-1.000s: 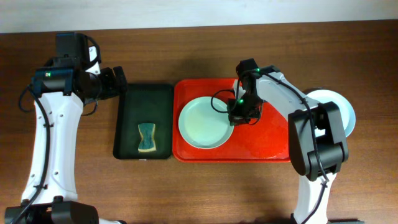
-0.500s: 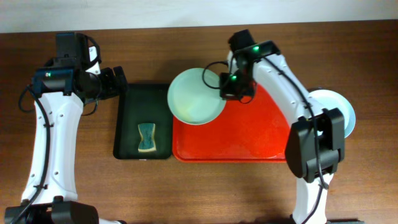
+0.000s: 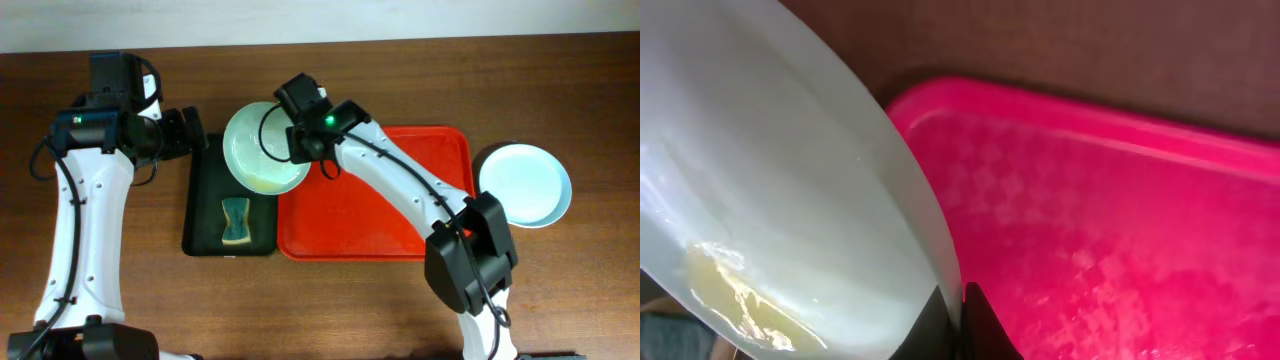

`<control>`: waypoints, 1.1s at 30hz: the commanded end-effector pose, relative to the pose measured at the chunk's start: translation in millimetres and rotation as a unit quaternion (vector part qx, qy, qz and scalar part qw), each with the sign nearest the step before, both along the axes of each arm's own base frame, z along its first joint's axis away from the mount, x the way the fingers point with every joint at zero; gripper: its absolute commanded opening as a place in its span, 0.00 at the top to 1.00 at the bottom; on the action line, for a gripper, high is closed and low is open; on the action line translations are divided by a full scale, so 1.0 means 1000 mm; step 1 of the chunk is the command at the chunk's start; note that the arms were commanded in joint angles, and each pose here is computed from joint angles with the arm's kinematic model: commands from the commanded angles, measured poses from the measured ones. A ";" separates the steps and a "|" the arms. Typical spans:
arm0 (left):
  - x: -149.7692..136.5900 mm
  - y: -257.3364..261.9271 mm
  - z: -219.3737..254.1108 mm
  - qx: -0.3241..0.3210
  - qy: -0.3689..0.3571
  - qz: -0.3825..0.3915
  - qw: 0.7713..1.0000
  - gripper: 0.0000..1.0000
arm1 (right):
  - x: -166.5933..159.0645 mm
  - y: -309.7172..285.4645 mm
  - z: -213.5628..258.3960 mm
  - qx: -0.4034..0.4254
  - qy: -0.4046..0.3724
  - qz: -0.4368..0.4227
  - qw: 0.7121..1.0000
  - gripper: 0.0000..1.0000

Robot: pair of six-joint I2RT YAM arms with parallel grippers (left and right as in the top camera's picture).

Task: Clean dirty plates on tray and stack at the side
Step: 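Lift the plate off the red tray with right gripper, then carry the plate right and set it on the plate stack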

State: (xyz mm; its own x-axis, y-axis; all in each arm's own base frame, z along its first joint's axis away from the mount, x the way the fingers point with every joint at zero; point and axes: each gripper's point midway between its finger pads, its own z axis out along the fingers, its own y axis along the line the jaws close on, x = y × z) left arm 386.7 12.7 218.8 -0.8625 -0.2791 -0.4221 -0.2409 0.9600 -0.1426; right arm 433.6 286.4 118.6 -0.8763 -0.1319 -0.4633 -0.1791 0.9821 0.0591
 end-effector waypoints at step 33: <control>0.000 0.001 0.005 -0.002 -0.006 0.006 1.000 0.01 | -0.014 0.044 0.262 -0.225 -0.438 -0.014 0.870 0.96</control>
